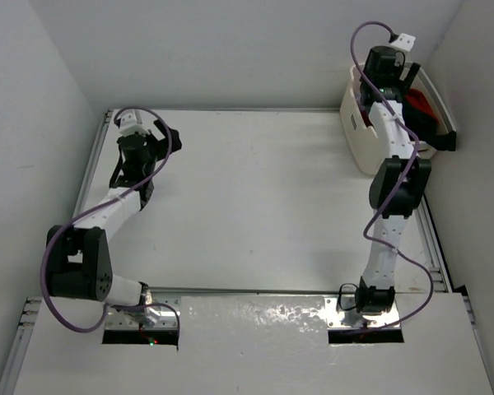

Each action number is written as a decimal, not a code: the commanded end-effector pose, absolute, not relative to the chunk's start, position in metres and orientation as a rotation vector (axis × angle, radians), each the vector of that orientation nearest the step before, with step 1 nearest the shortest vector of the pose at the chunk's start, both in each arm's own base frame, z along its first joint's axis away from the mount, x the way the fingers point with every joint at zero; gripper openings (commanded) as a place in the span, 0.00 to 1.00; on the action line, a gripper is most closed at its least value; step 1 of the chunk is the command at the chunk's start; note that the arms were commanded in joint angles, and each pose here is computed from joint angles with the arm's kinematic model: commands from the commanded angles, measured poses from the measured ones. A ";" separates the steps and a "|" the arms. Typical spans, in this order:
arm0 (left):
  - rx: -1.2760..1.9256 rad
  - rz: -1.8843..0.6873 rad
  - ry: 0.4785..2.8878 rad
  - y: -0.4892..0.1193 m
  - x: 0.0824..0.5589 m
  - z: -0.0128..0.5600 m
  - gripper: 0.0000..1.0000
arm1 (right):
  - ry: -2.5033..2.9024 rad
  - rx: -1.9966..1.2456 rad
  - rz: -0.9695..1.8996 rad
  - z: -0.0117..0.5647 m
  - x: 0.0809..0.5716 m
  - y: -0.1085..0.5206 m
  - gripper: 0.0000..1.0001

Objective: Fold and stack the t-shirts
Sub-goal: Grab crumpled tshirt from bin with the right arm

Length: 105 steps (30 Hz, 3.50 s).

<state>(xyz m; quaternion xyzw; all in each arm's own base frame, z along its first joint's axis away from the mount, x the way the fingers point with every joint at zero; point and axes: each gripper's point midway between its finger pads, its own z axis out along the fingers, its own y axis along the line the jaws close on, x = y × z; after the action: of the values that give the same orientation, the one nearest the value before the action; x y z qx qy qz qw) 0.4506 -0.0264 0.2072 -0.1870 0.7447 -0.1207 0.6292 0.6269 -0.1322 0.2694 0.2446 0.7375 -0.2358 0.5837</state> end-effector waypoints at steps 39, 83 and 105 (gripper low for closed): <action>-0.273 -0.427 1.740 -0.062 0.508 0.203 0.98 | 1.395 0.743 -0.356 0.249 0.684 -0.199 0.00; -0.373 -0.336 1.595 -0.032 0.428 0.262 0.99 | 0.961 -0.281 0.233 0.630 0.486 0.170 0.00; -0.338 -0.335 1.653 -0.037 0.440 0.239 1.00 | 1.973 0.439 -0.679 0.179 0.527 -0.004 0.99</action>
<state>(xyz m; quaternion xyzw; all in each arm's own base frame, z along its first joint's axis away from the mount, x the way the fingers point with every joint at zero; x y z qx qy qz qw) 0.4343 -0.0360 0.2226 -0.1605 0.7446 -0.1416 0.6323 0.5211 0.0299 0.1790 0.0941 0.8423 -0.2400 0.4734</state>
